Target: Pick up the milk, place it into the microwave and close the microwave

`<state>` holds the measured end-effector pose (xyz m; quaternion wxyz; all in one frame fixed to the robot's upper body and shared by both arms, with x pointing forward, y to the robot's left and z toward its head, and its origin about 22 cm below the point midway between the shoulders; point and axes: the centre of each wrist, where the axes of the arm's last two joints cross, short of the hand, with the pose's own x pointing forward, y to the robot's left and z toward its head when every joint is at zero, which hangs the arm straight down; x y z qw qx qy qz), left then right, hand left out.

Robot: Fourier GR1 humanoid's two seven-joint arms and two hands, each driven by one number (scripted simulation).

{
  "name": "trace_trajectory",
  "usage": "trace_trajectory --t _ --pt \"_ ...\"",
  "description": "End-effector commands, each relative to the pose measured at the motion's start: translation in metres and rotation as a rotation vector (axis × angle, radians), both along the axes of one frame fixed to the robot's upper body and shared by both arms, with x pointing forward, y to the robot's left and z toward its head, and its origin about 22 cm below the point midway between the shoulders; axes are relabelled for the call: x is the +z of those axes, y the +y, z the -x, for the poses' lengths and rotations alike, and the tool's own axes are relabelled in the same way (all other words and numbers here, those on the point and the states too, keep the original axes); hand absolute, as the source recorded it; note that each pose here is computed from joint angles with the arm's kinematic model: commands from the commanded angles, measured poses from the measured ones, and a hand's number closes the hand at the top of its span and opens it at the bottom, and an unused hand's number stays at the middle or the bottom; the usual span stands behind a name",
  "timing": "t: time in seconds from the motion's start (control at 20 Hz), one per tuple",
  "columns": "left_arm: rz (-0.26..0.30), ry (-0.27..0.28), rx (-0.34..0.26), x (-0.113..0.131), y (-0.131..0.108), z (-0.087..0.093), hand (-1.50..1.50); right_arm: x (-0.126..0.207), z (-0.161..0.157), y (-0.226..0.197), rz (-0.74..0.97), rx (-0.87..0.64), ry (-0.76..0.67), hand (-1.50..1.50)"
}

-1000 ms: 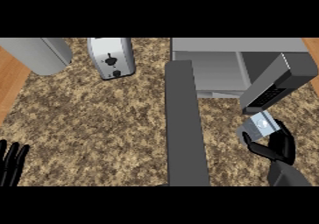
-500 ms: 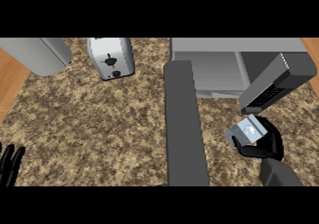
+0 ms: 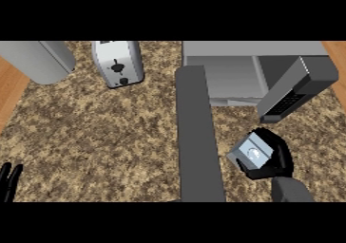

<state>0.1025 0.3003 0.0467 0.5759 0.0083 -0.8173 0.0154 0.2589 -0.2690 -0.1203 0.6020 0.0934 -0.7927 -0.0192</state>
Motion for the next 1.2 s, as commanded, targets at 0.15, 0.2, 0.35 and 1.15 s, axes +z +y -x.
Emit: trace_trajectory --t 0.15,0.2,0.35,1.15 --pt "0.021 0.014 -0.002 0.001 0.016 0.02 -1.5 0.036 0.045 0.033 -0.008 0.034 -0.025 1.5" --pt "0.008 0.002 -0.003 0.011 0.006 0.015 -1.5 0.045 0.041 0.047 -0.034 0.042 -0.006 1.5" --pt "0.02 -0.003 -0.02 -0.004 0.008 0.008 -1.5 0.085 0.044 0.059 -0.058 0.041 0.002 1.5" --pt "0.01 0.018 0.026 0.006 0.038 0.017 -1.5 0.132 -0.009 0.114 0.067 -0.102 -0.032 1.5"
